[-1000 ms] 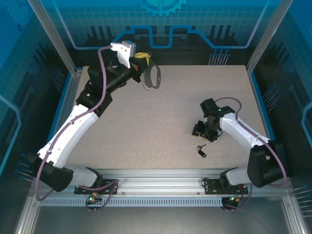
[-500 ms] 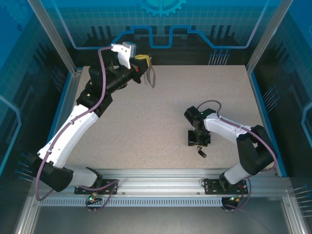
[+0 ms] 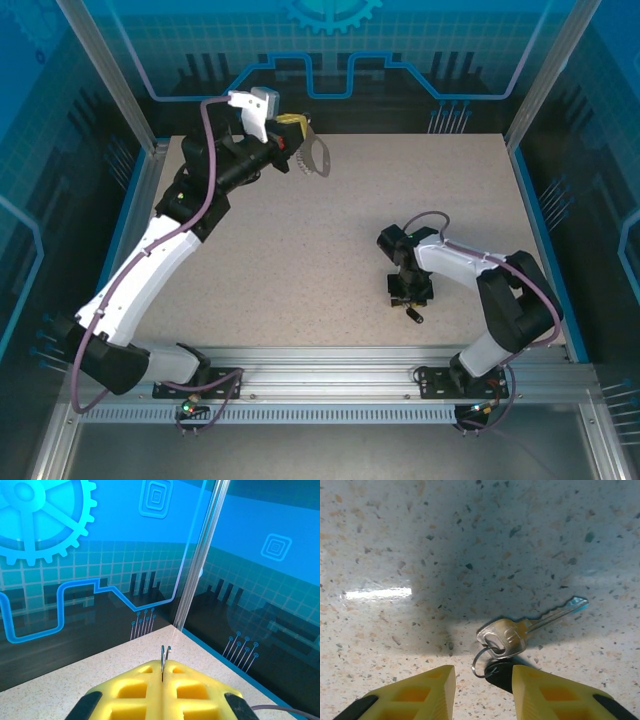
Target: Put the keys on the keyring
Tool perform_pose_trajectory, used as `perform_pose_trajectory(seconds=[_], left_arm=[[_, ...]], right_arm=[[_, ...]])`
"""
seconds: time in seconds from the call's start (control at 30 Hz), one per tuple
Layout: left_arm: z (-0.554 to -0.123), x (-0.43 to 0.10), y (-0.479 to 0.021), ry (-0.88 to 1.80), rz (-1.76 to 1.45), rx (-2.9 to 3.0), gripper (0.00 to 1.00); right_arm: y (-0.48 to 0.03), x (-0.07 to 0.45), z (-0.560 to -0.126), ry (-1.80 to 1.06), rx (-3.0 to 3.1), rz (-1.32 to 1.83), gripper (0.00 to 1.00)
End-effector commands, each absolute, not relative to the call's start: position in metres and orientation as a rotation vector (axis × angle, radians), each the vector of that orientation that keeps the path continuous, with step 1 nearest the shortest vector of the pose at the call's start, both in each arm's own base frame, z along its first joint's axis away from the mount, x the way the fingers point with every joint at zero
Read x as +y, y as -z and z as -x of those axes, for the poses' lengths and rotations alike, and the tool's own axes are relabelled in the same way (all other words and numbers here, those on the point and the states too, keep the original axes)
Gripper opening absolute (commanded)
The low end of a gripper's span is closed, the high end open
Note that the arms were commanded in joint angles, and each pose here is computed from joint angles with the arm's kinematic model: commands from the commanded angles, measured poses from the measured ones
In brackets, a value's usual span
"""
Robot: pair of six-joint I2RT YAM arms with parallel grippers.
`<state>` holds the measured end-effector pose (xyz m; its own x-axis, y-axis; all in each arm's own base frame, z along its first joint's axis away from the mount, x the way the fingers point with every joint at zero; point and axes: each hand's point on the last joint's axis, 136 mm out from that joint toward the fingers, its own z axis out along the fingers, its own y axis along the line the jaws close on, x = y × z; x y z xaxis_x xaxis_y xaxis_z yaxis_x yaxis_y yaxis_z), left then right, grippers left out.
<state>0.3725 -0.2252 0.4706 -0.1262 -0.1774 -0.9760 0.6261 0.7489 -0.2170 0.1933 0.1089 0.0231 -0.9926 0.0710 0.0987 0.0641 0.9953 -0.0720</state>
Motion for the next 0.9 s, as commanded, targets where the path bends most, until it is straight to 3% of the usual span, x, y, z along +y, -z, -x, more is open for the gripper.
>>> perform_pose_trajectory(seconds=[0.0,0.5,0.6,0.8,0.87], left_arm=[[-0.354,-0.224,-0.500,0.751,-0.382,1.479,0.00],[-0.350,-0.226,-0.498,0.766,-0.393,1.483,0.00],[-0.349,-0.226,-0.498,0.769,-0.396,1.484,0.00],[-0.347,-0.225,-0.499,0.769,-0.395,1.482,0.00],[-0.348,-0.226,-0.497,0.772,-0.396,1.486,0.00]], right_arm=[[-0.016,0.107,-0.188,-0.148,-3.014,0.069,0.34],[-0.010,0.102,-0.191,-0.209,-3.019,0.085,0.25],[-0.010,0.102,-0.192,-0.209,-3.020,0.083,0.20],[-0.013,0.105,-0.196,-0.188,-3.031,0.038,0.00],[-0.018,0.111,-0.201,-0.152,-3.046,0.024,0.00]])
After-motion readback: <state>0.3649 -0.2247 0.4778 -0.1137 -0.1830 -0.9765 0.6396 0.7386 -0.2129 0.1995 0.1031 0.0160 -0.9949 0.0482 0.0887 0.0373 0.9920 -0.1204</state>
